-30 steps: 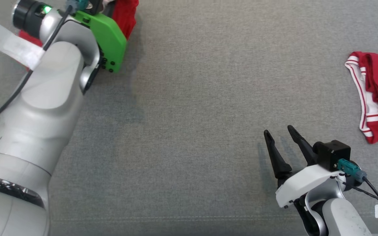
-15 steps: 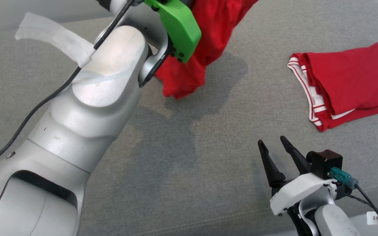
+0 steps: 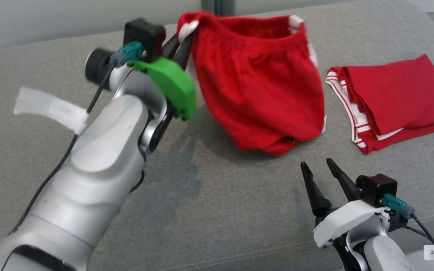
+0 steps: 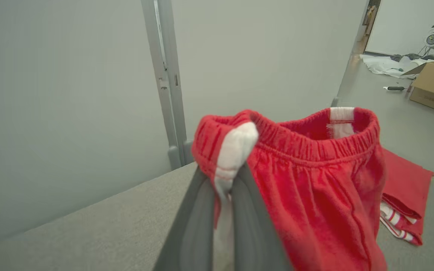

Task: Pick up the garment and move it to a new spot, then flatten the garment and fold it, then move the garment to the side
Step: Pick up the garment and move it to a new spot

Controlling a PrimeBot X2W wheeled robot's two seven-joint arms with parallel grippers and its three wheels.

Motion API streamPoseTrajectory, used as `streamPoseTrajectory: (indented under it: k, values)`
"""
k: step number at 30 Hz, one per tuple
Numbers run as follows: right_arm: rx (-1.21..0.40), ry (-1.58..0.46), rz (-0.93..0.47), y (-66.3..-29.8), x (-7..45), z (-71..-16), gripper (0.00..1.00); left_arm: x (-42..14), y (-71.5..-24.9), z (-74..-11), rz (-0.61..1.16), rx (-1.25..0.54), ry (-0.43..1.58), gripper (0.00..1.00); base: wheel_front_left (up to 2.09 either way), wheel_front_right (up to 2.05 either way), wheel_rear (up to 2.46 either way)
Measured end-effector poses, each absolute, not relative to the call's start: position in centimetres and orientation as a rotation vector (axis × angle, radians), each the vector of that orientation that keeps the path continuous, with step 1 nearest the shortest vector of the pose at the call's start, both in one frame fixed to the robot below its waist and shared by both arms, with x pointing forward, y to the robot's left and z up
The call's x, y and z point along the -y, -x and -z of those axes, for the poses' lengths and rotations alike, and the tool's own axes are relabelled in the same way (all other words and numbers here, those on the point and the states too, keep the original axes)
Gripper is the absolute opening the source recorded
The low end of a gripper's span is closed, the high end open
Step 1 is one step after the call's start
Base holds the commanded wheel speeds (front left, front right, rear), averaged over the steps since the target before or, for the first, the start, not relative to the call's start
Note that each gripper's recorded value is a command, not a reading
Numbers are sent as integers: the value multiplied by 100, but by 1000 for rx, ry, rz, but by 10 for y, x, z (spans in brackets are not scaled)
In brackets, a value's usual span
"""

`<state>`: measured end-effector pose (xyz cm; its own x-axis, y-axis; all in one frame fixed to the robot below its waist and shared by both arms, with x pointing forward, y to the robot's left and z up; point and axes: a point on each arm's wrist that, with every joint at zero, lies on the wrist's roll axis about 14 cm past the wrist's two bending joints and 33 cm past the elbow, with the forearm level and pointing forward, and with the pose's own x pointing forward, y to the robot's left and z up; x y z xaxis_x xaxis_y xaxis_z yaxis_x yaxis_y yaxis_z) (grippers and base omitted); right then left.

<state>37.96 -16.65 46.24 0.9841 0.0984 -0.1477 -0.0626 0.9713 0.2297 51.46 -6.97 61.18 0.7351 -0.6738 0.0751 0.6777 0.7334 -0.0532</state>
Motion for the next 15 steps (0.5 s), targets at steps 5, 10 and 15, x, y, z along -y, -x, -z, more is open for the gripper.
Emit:
streamPoseTrajectory:
  k: [5, 10, 15]
  values:
    - [-163, -222, -113, -384, 156, -462, 100, 5, -514, -533, 573, -129, 51, 0, 0, 0, 0]
    - [-166, -211, -139, -386, 148, -463, 100, -56, -494, -477, 415, -249, 68, 0, 0, 0, 0]
    - [-164, -205, -160, -386, 142, -466, 100, -90, -472, -450, 316, -303, 98, 0, 0, 0, 0]
